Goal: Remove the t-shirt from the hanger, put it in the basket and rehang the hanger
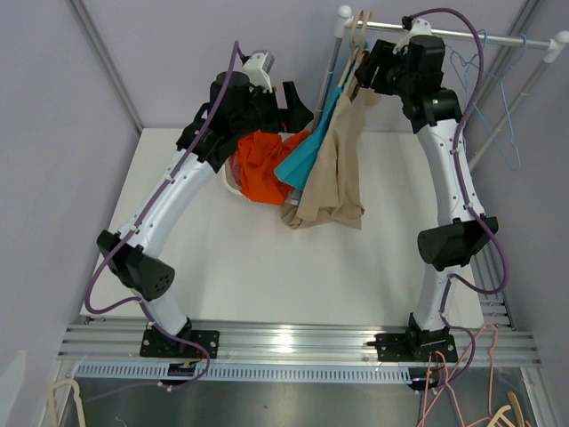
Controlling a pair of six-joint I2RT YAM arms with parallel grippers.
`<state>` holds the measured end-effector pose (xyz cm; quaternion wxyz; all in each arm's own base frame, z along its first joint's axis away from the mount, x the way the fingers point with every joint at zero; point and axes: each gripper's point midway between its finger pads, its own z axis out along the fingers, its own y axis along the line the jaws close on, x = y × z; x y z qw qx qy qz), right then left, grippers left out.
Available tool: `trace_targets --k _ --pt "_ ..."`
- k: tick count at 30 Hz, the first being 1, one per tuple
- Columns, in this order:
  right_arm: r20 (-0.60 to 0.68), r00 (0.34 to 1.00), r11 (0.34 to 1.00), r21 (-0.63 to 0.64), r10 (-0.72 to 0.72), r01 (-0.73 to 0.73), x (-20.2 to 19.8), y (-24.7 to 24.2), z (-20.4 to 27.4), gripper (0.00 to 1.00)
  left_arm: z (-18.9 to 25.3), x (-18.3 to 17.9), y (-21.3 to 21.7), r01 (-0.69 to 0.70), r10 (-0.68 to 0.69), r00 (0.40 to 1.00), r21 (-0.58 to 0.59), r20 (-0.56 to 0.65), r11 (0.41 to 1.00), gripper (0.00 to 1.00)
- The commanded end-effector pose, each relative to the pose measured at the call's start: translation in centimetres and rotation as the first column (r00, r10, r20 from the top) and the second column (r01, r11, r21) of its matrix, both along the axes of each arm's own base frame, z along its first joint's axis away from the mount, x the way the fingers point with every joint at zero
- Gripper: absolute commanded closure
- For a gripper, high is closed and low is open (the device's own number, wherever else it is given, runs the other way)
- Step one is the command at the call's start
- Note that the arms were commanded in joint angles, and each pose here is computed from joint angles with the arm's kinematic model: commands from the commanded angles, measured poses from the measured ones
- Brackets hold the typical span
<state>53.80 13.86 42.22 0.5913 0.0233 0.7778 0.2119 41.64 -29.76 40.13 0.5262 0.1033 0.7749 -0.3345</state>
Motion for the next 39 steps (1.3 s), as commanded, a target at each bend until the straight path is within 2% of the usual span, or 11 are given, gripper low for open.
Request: trace_targets --k 1,7,12,18,24,29,33,39 --pt "0.145 0.989 0.999 -0.034 0.018 -0.013 -1.0 2.0 4.0 0.38 3.6 -1.0 0.7 0.006 -0.004 0.994 -0.012 0.107 1.0 0.0" --pt "0.216 0.975 0.992 -0.104 -0.053 0.077 -2.8 3.7 4.9 0.38 4.0 -1.0 1.2 -0.008 0.008 0.992 -0.001 0.126 1.0 0.01" --pt "0.209 0.976 0.987 -0.129 -0.07 0.098 -2.8 4.8 4.1 0.39 4.2 -1.3 1.1 -0.003 0.003 0.992 -0.006 0.128 1.0 0.01" --pt "0.243 0.949 0.962 -0.134 -0.201 0.238 -4.5 3.0 5.8 0.4 4.5 -1.6 0.7 0.026 -0.025 0.99 -0.012 0.136 1.0 0.01" --pt "0.273 0.94 0.961 -0.123 -0.207 0.247 -6.5 2.6 7.7 0.39 5.9 -2.4 -0.6 0.066 -0.06 0.984 -0.027 0.166 0.997 0.01" --pt "0.289 0.937 0.961 -0.135 -0.194 0.24 -5.7 3.1 8.5 0.39 6.3 -2.9 -1.3 0.072 -0.068 0.982 -0.015 0.175 0.997 0.0" --pt "0.282 0.94 0.955 -0.166 -0.193 0.246 -3.5 3.8 7.4 0.39 5.9 -2.8 -1.4 0.069 -0.067 0.984 -0.005 0.166 0.998 0.01" --pt "0.313 0.926 0.955 -0.137 -0.211 0.263 -1.5 3.3 8.2 0.39 5.4 -2.7 -1.4 0.068 -0.07 0.985 0.012 0.16 0.998 0.0"
